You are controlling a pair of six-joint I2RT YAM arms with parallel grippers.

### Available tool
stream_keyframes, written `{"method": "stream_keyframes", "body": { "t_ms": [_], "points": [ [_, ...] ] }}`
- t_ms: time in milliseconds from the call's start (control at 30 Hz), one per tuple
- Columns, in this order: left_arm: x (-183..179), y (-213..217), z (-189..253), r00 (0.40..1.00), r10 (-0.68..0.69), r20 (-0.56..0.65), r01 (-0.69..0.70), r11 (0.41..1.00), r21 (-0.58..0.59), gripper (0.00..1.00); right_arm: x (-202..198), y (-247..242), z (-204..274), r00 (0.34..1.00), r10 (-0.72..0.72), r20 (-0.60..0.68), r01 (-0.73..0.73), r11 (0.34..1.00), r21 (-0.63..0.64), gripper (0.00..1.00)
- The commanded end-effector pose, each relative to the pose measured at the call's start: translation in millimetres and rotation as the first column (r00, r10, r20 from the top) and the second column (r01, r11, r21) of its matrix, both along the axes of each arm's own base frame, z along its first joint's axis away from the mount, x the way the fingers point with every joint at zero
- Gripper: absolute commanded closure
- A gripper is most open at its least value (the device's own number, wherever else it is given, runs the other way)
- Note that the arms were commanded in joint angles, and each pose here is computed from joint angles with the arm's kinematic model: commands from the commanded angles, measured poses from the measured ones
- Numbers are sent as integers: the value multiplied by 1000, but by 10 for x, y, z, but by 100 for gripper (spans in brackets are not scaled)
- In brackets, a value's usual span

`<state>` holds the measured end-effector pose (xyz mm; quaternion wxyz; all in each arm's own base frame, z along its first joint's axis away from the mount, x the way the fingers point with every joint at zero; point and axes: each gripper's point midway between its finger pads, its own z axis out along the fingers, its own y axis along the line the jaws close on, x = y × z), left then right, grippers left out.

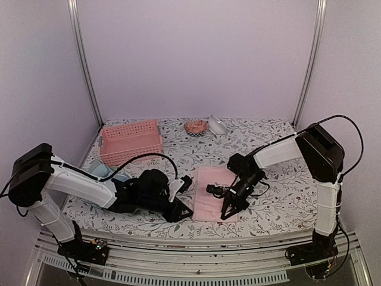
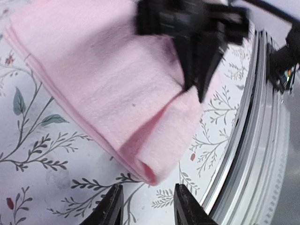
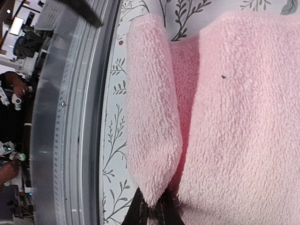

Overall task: Roll the towels
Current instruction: Roll the towel at the center of the board.

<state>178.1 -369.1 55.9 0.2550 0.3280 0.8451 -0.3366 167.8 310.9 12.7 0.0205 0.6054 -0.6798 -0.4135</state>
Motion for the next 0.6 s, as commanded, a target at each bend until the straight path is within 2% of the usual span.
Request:
{"method": "stream_keyframes", "body": {
  "t_ms": [0,67,133,267,400,567],
  "points": [
    [-190,-120,156,888,-179,423,134,982,135,62,-377,-428,-358,962,-3,-272,-58,975,-216,97],
    [-308,-274,165,808,-300,507,220,952,212,62,-285,-372,-369,967,7,-254,-61,977,-206,96],
    [-297,-413,127,735,-381,561,244,920,306,62,-279,-375,-381,966,8,-259,-65,975,-212,96],
    [-125,-639,-48,642,-474,602,227,868,442,62,-266,-369,-403,963,6,-268,-67,974,-217,96],
    [-126,-789,-195,601,-538,591,269,832,484,62,-267,-358,-422,961,-1,-276,-61,974,-217,96],
    [-298,-865,-246,592,-584,556,362,809,464,65,-259,-339,-424,960,-10,-280,-52,975,-214,96]
  ]
}}
